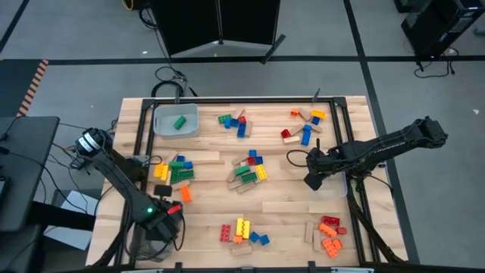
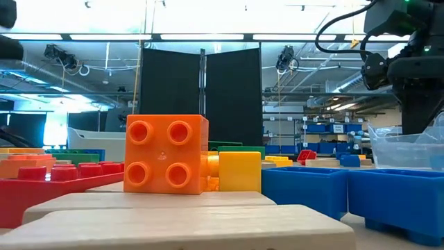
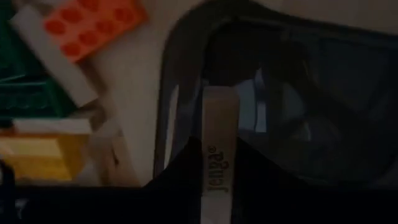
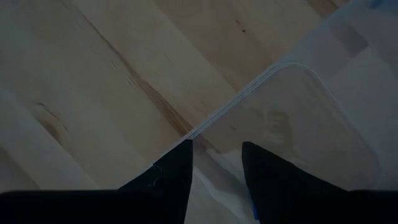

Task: Sort blocks by size
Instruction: Put the brown block into the black bin, then put the large green game piece into the gray bin

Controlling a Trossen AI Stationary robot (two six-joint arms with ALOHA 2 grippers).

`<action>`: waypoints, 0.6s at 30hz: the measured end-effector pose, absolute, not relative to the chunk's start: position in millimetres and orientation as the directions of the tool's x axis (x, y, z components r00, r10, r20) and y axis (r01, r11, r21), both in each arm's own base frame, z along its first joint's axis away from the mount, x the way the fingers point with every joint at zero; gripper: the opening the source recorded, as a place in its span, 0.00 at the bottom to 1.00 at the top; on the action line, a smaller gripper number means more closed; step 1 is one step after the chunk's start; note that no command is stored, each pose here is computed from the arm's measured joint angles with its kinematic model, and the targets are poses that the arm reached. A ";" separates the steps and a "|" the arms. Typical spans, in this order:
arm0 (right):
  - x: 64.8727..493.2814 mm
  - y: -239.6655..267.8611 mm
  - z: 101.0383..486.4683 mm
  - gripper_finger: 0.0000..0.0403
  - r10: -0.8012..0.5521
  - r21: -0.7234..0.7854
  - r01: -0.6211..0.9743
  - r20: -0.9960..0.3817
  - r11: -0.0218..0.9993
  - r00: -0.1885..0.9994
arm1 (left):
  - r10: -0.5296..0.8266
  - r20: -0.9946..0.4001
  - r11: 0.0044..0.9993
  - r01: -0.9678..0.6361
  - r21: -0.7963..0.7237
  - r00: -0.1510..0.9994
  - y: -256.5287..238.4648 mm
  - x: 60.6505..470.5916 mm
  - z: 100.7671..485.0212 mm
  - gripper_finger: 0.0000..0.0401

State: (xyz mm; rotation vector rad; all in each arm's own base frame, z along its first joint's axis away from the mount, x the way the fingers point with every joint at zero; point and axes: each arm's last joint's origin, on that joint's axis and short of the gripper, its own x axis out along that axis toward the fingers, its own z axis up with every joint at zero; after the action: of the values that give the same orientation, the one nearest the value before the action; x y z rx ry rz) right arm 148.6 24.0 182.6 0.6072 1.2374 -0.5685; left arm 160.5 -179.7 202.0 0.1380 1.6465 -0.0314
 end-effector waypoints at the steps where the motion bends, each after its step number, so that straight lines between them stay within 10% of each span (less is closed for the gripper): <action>1: 148.6 24.0 182.7 0.38 -0.069 0.115 0.691 -0.970 0.714 0.233 | 0.061 -0.995 0.991 0.123 0.052 -0.075 -179.6 160.1 198.4 0.16; 18: 148.7 24.0 182.7 0.38 -0.069 0.127 0.726 -0.970 0.676 0.234 | 0.052 -0.996 0.994 0.101 0.045 -0.074 -177.7 158.3 188.3 0.27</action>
State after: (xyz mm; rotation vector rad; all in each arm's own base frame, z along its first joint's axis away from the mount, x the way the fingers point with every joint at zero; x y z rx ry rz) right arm 148.7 24.0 182.7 0.6516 1.2244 -0.6017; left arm 158.3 -177.7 188.3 0.1171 1.6453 -0.0399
